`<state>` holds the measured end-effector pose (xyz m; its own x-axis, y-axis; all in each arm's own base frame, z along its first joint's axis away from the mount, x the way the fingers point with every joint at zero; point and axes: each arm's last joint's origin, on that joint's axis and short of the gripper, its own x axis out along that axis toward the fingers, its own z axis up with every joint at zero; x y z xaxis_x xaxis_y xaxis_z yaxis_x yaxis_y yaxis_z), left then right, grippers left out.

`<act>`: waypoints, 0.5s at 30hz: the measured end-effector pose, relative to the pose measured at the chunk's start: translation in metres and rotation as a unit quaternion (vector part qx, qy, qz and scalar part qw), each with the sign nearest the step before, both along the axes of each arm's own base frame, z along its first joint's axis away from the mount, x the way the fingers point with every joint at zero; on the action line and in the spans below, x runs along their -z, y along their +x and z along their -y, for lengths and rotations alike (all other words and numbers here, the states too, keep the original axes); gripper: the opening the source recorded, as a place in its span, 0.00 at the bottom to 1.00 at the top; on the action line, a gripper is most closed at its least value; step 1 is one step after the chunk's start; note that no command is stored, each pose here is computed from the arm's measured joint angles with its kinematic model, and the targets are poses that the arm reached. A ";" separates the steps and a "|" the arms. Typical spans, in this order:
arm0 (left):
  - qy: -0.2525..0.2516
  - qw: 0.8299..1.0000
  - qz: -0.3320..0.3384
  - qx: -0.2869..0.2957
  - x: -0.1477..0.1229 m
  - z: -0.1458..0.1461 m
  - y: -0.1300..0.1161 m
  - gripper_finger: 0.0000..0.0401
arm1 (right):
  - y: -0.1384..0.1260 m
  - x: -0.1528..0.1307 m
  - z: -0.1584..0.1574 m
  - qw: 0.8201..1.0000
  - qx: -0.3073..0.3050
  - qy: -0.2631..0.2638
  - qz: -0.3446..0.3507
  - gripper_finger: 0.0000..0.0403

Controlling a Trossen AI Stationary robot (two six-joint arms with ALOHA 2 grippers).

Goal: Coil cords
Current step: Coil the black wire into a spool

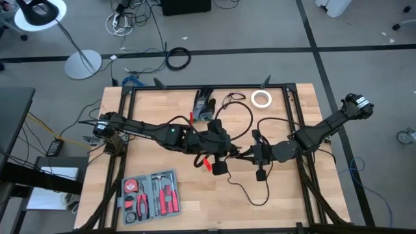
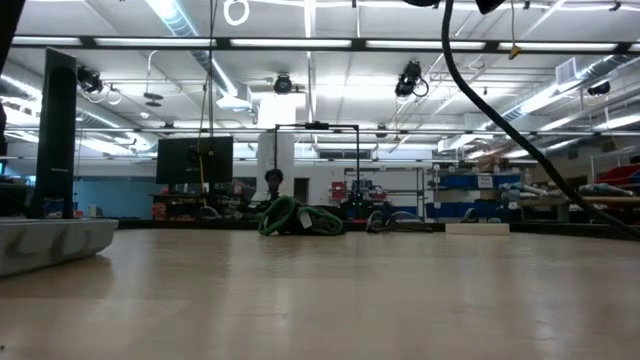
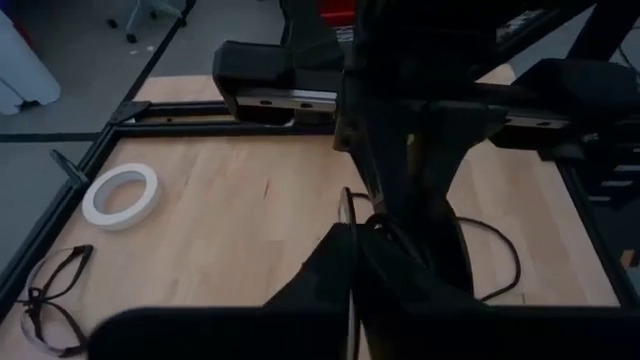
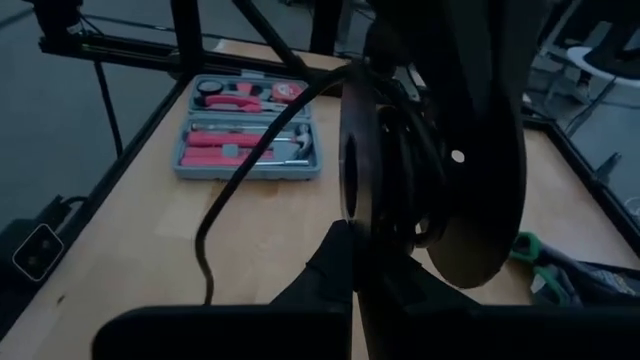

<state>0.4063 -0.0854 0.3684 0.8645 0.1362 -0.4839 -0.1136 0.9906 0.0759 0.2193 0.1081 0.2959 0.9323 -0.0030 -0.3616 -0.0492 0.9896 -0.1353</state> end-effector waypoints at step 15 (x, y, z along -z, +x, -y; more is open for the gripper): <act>0.035 0.999 -0.008 -0.017 0.001 0.003 -0.003 0.00 | -0.010 -0.009 -0.003 1.000 0.009 0.017 0.025 0.17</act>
<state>0.4034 -0.0889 0.3679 0.8509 0.2000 -0.4857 -0.1463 0.9783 0.1466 0.2096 0.1114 0.3049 0.9494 -0.0085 -0.3140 -0.0256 0.9942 -0.1043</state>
